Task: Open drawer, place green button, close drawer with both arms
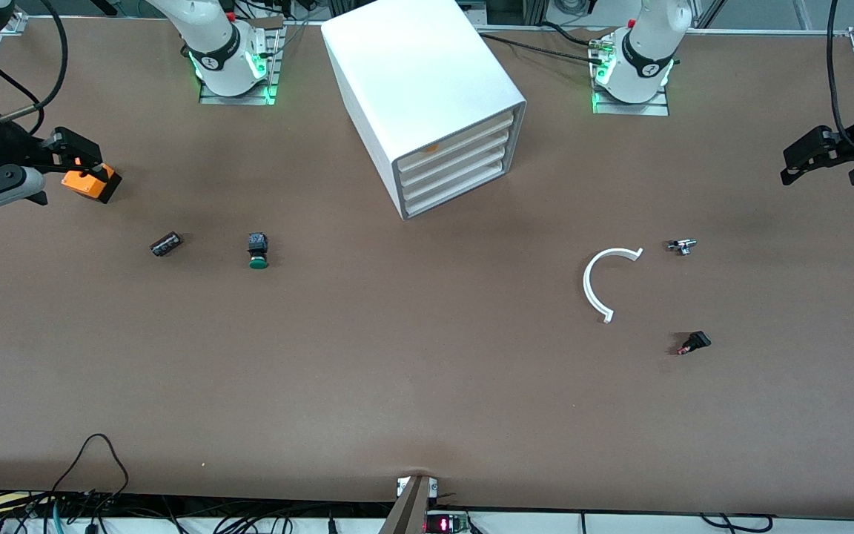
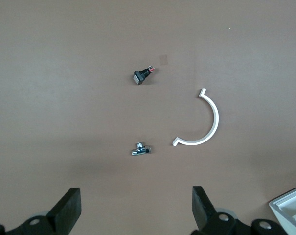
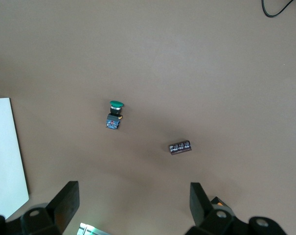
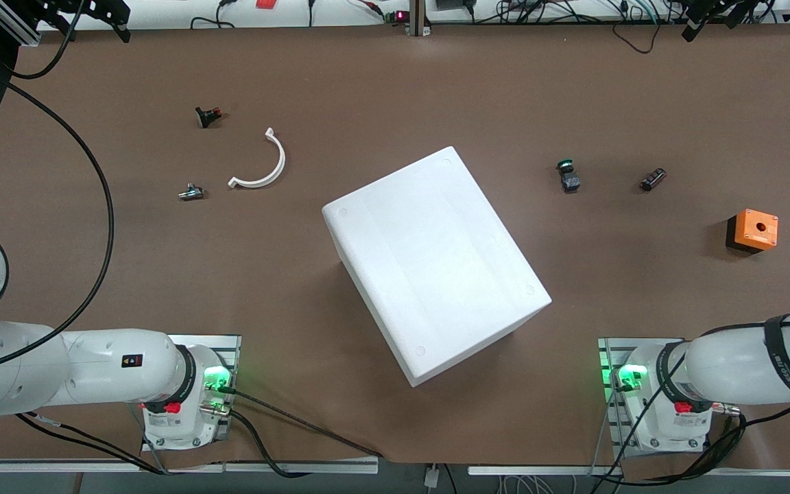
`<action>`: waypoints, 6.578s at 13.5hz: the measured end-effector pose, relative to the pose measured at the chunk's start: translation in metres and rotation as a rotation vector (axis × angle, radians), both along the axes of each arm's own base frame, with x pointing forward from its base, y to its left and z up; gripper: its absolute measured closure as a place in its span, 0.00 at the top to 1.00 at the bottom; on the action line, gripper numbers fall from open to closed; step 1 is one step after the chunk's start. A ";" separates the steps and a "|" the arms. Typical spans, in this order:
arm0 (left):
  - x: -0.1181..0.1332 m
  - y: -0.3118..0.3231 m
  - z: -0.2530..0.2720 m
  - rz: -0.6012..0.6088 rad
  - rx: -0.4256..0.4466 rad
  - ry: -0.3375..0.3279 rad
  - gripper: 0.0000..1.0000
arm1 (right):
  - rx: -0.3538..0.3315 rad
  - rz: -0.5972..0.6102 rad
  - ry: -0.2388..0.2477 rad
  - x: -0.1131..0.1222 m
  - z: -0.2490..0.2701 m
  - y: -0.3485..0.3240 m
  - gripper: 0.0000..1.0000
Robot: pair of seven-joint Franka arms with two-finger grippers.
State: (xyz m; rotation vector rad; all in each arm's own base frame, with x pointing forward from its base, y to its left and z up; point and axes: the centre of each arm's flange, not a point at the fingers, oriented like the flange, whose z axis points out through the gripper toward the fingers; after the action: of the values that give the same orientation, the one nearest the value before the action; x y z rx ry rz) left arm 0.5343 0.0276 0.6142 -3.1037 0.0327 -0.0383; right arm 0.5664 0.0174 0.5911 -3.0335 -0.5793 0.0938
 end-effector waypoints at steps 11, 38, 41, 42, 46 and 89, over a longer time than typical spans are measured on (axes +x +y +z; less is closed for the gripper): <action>0.016 -0.050 -0.090 -0.070 -0.127 0.247 1.00 | 0.000 0.000 -0.001 0.000 0.000 0.000 1.00; -0.053 -0.355 -0.502 -0.575 -1.415 0.601 0.59 | 0.000 -0.001 -0.005 0.001 0.000 0.000 1.00; -0.068 -0.368 -0.506 -0.548 -1.451 0.612 0.56 | 0.000 -0.002 -0.004 0.001 0.000 -0.001 1.00; -0.075 -0.377 -0.508 -0.547 -1.459 0.610 0.53 | 0.000 -0.004 -0.004 0.001 0.000 -0.002 1.00; -0.093 -0.398 -0.516 -0.557 -1.436 0.595 0.42 | 0.000 -0.011 -0.004 0.001 0.000 -0.006 1.00; 0.044 -0.260 -0.467 -0.182 -1.180 0.733 1.00 | -0.028 -0.271 0.062 -0.051 -0.390 0.131 1.00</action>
State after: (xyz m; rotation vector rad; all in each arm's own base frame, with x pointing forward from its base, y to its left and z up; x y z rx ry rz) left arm 0.5788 -0.2324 0.1472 -3.9217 0.4600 1.6151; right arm 0.5158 0.1488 0.2011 -3.0879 -0.1607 0.1840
